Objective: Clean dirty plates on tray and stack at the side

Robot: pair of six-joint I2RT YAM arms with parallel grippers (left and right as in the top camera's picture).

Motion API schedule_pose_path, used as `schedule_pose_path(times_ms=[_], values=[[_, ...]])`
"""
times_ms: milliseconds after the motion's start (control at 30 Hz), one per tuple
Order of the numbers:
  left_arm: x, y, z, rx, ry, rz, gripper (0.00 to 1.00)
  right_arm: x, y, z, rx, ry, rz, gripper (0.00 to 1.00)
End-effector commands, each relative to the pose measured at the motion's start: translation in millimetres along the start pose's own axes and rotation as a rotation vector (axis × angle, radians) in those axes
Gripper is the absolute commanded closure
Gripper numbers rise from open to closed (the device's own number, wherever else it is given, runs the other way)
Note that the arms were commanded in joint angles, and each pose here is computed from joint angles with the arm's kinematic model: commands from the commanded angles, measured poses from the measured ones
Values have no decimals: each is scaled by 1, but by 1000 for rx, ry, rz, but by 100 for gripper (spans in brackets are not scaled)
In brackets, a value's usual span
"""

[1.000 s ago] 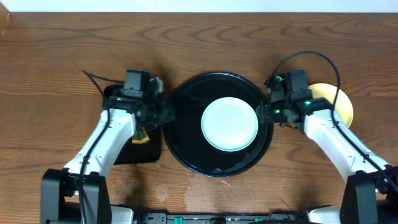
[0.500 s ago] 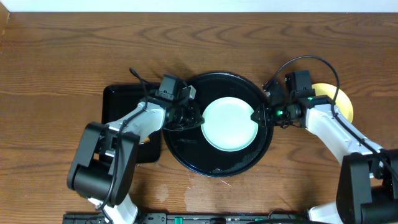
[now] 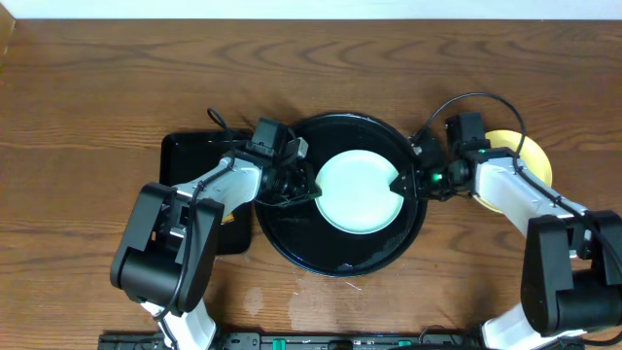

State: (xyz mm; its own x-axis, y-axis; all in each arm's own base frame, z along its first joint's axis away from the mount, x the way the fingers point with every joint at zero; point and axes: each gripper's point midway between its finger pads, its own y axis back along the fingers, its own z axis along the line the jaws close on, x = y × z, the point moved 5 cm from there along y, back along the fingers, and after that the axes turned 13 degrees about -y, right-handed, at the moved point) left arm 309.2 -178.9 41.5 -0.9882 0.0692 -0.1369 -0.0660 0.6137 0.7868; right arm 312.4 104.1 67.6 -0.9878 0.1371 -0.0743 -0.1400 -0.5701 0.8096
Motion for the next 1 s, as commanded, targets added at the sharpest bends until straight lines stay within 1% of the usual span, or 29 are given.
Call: schedule_pose_path(times_ms=[0,100,167,267,500,600,733,867,967], values=[[8,-12,32,-160,150,19,92,-6,8,-11,-50,-2,-15,73],[11,-17,37,-168,200,32,92,-12,18,-15,-132,-9,-35,72],[12,-19,39,-173,227,36,92,-13,22,-20,-136,-28,-42,72],[12,-21,41,-174,274,33,92,-11,22,-21,-134,-6,-37,71],[11,-21,42,-181,273,28,92,-13,17,-10,-151,46,-45,69],[11,-21,42,-184,273,27,92,-14,13,-3,-156,84,-47,64],[11,-21,43,-191,272,24,92,-14,4,7,-165,135,-45,62],[11,-21,43,-191,272,24,92,-11,-8,11,-169,158,-21,62],[11,-21,43,-192,271,25,92,-7,-15,17,-217,167,6,69]])
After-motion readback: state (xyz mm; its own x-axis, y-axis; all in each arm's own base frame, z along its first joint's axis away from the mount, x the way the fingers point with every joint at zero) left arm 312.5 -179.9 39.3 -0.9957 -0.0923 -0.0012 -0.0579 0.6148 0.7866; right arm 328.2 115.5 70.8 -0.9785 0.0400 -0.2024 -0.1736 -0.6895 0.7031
